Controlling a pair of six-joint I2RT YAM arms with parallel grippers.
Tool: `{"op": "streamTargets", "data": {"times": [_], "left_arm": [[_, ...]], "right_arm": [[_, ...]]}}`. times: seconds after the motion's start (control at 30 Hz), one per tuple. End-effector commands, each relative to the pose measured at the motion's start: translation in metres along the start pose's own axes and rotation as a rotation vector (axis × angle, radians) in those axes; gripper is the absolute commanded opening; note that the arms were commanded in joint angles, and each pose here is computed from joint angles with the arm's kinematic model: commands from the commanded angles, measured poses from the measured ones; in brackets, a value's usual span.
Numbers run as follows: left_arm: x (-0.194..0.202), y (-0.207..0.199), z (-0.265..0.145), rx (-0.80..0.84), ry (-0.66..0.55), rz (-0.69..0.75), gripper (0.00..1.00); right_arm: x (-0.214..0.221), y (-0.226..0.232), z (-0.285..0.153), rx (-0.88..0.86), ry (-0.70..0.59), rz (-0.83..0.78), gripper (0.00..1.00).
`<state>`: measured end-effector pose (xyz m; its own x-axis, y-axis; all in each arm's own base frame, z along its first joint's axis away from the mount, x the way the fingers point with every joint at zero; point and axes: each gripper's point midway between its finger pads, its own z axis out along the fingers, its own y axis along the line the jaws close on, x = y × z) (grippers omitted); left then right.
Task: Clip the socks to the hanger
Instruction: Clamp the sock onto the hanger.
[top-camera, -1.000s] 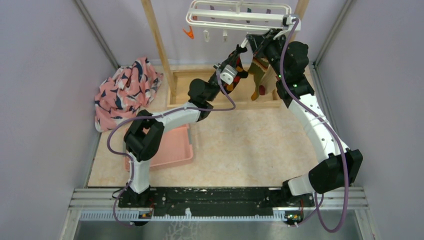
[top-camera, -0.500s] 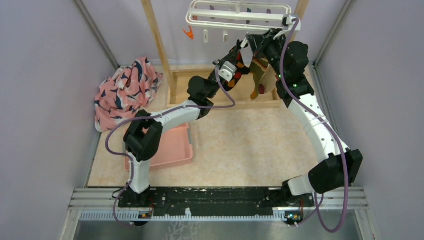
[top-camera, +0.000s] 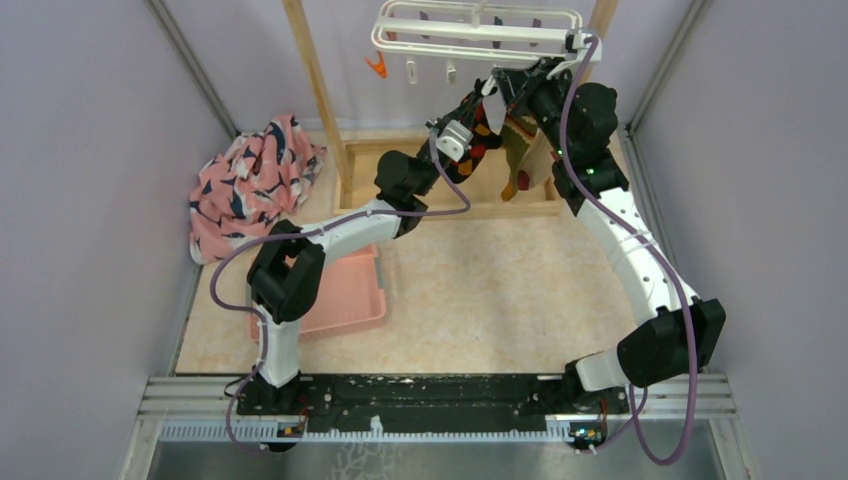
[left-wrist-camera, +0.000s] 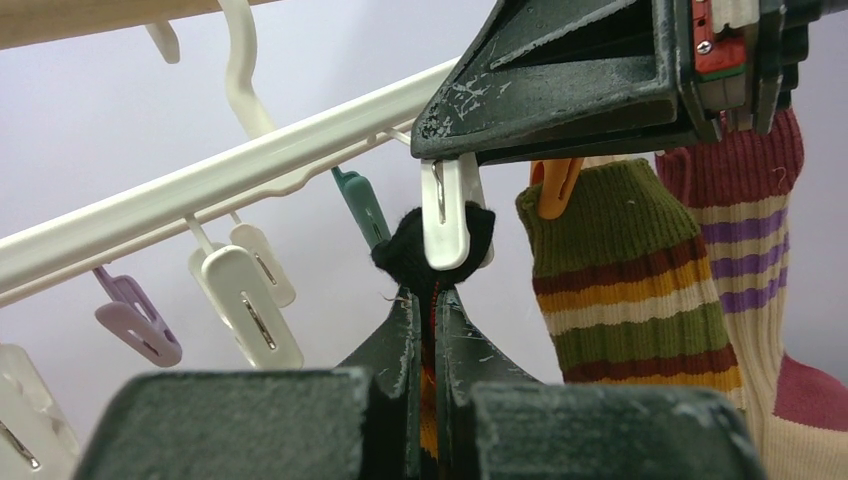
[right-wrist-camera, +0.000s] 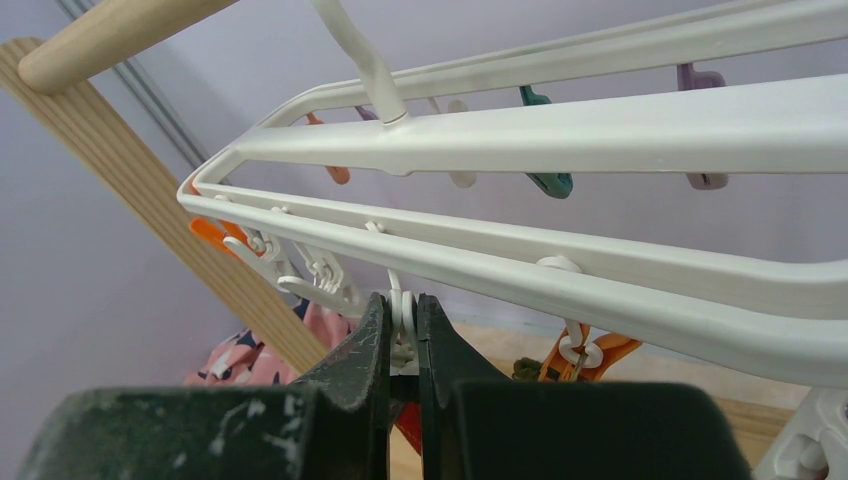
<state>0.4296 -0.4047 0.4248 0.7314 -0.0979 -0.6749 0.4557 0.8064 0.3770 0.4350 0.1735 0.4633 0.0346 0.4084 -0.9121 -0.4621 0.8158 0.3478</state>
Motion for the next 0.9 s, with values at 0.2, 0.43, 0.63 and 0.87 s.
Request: {"op": "streamTargets", "data": {"times": [0.2,0.43,0.63,0.87], "left_arm": [[-0.041,-0.009,0.011,0.017,-0.102,-0.047,0.00],[-0.041,-0.008,0.015,0.014,-0.102,-0.023,0.00],[-0.041,-0.006,0.018,0.001,-0.103,-0.036,0.00],[-0.039,-0.007,0.021,-0.001,-0.101,-0.053,0.00]], "right_arm": [[0.035,-0.022,-0.011,0.064,0.147,0.004,0.00],[0.035,-0.021,-0.012,0.064,0.148,0.003,0.03],[0.031,-0.018,-0.014,0.055,0.139,0.002,0.21],[0.028,-0.017,-0.017,0.056,0.132,0.001,0.27]]}}
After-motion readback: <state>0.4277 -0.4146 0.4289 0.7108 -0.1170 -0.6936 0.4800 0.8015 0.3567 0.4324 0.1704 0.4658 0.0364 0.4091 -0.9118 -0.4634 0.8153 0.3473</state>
